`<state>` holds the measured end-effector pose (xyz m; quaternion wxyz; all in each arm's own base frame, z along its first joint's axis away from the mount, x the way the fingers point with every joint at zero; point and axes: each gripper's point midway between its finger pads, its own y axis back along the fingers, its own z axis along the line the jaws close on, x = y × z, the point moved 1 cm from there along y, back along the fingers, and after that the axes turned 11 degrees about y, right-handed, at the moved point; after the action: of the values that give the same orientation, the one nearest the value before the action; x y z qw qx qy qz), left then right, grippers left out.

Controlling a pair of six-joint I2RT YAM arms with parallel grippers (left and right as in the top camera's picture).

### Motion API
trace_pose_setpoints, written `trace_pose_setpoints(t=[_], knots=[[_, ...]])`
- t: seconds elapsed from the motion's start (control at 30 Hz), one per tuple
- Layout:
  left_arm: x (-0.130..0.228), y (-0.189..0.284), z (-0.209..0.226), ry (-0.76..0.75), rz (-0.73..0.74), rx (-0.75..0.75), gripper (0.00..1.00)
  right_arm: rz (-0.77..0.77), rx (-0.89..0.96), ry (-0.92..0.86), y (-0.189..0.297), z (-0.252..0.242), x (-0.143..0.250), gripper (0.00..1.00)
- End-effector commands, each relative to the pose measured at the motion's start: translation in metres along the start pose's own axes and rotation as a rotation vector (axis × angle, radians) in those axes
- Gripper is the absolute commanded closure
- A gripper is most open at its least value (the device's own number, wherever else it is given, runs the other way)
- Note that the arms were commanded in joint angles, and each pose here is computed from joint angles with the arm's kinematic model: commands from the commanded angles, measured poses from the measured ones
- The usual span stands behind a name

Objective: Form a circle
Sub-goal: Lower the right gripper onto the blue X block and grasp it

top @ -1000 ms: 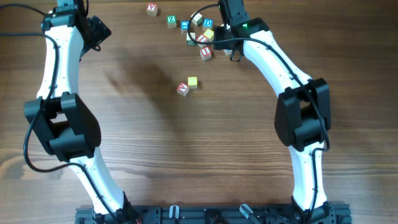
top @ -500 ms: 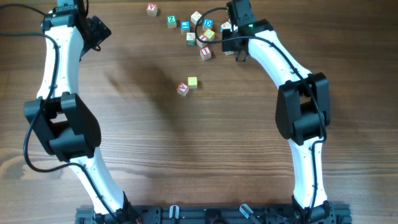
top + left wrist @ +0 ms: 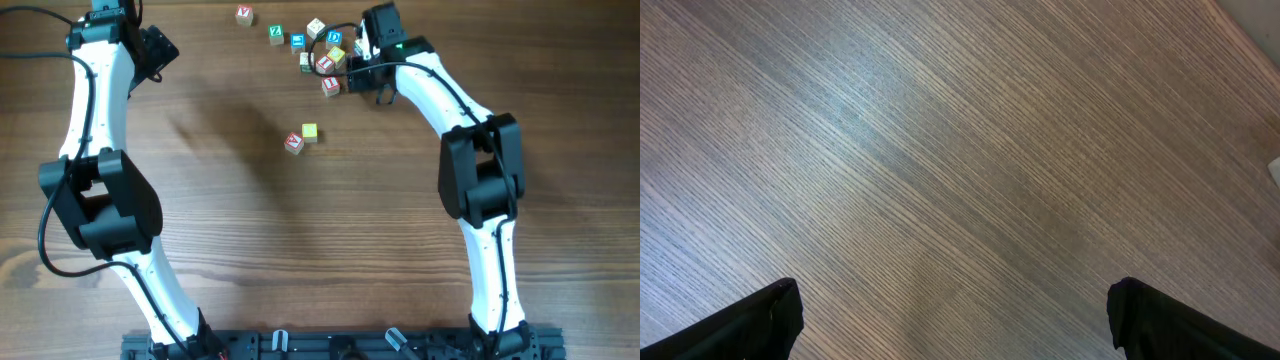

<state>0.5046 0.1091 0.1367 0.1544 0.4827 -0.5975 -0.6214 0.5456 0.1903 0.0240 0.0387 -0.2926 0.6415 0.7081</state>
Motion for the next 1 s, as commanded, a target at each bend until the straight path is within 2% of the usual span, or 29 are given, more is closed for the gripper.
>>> trace_pose_setpoints(t=[0.0, 0.03, 0.4, 0.63, 0.77, 0.97], knots=[[-0.005, 0.004, 0.0, -0.001, -0.018, -0.001, 0.0, 0.026, -0.014, 0.003, -0.012, 0.001, 0.01, 0.45], [-0.005, 0.004, 0.0, -0.001, -0.018, -0.001, 0.0, 0.021, 0.01, 0.003, -0.012, -0.003, 0.009, 0.49], [-0.005, 0.004, 0.0, -0.001, -0.018, -0.001, 0.0, -0.012, 0.031, 0.004, -0.009, -0.006, 0.0, 0.44], [-0.005, 0.004, 0.0, -0.001, -0.018, -0.001, 0.0, -0.038, 0.037, 0.004, -0.002, -0.007, -0.008, 0.46], [-0.005, 0.004, 0.0, -0.001, -0.018, -0.001, 0.0, -0.059, 0.042, 0.004, 0.006, -0.008, -0.015, 0.59], [-0.005, 0.004, 0.0, -0.001, -0.018, -0.001, 0.0, -0.057, 0.063, 0.003, 0.009, -0.012, -0.015, 0.65]])
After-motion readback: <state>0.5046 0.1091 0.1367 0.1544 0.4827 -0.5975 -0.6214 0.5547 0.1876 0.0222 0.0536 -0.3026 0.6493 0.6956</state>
